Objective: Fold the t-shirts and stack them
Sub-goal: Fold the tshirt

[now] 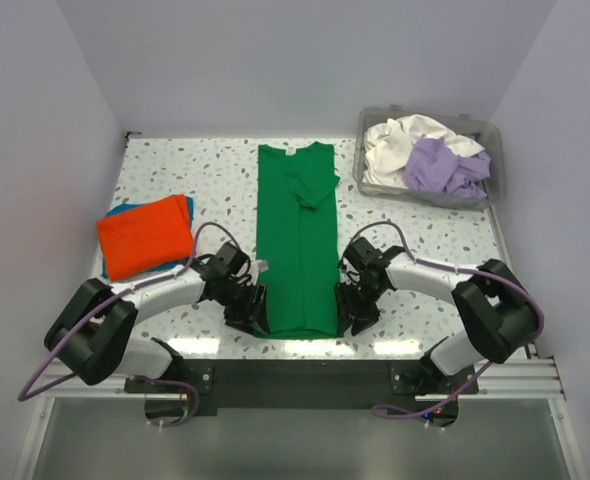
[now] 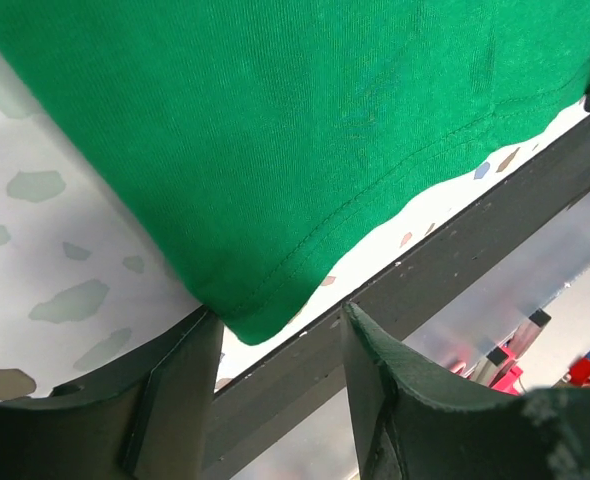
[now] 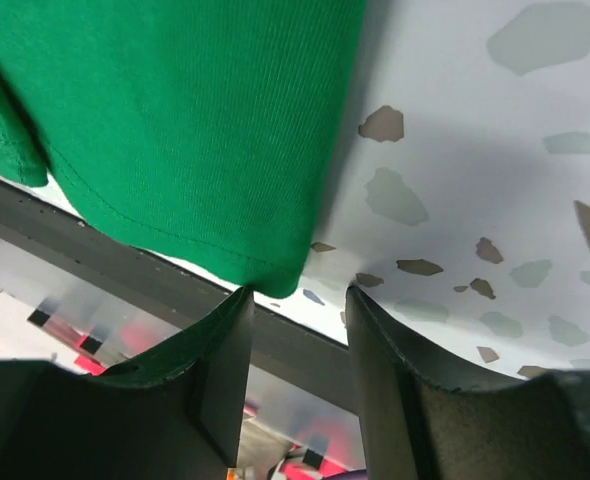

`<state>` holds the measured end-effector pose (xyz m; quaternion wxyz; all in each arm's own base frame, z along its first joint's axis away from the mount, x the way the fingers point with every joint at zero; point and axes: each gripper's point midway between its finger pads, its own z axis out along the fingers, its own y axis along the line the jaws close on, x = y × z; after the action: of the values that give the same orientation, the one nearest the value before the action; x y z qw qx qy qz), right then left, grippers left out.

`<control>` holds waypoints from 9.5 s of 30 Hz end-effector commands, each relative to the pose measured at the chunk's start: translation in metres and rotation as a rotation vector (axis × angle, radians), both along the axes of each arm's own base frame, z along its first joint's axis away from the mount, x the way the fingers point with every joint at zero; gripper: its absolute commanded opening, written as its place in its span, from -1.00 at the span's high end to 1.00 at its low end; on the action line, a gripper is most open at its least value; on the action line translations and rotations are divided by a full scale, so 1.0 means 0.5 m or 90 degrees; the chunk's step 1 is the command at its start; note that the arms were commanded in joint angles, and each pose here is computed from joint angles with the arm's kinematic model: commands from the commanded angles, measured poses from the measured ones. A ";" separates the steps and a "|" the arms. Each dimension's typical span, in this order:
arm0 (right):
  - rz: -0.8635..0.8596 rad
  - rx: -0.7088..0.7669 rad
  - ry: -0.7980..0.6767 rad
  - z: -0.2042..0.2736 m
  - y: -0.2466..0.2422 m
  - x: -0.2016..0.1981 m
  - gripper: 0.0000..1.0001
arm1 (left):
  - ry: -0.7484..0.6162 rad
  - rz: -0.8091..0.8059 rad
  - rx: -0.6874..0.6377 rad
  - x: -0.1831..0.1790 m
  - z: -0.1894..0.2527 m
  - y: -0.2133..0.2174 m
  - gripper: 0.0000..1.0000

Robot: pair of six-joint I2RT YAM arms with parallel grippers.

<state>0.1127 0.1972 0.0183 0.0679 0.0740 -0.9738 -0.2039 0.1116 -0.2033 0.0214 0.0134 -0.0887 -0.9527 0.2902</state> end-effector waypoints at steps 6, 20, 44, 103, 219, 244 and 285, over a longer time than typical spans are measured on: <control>0.033 0.009 -0.029 -0.007 0.032 0.019 0.10 | -0.019 -0.016 0.016 0.020 -0.018 0.002 -0.05; 0.064 -0.007 -0.037 -0.019 0.043 0.026 0.45 | -0.010 -0.024 0.037 0.021 -0.032 0.009 0.63; 0.071 -0.010 0.042 0.082 0.021 -0.065 1.00 | 0.035 0.021 -0.020 -0.048 0.058 -0.001 1.00; -0.128 -0.198 -0.286 0.117 0.022 0.638 1.00 | -0.254 0.178 0.021 0.577 0.111 -0.019 1.00; -0.110 -0.108 -0.104 0.022 -0.045 0.324 1.00 | -0.109 0.090 0.074 0.309 -0.011 0.014 1.00; -0.118 -0.067 -0.131 0.251 -0.054 0.146 1.00 | -0.085 0.053 0.048 0.142 0.164 0.051 1.00; -0.156 -0.130 -0.129 0.227 -0.091 0.112 1.00 | -0.024 -0.099 -0.056 0.118 0.190 -0.045 1.00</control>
<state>0.1893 0.1597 0.1329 -0.0644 -0.0398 -0.9917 -0.1037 0.1943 -0.2235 0.1089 -0.0003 -0.1424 -0.9390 0.3131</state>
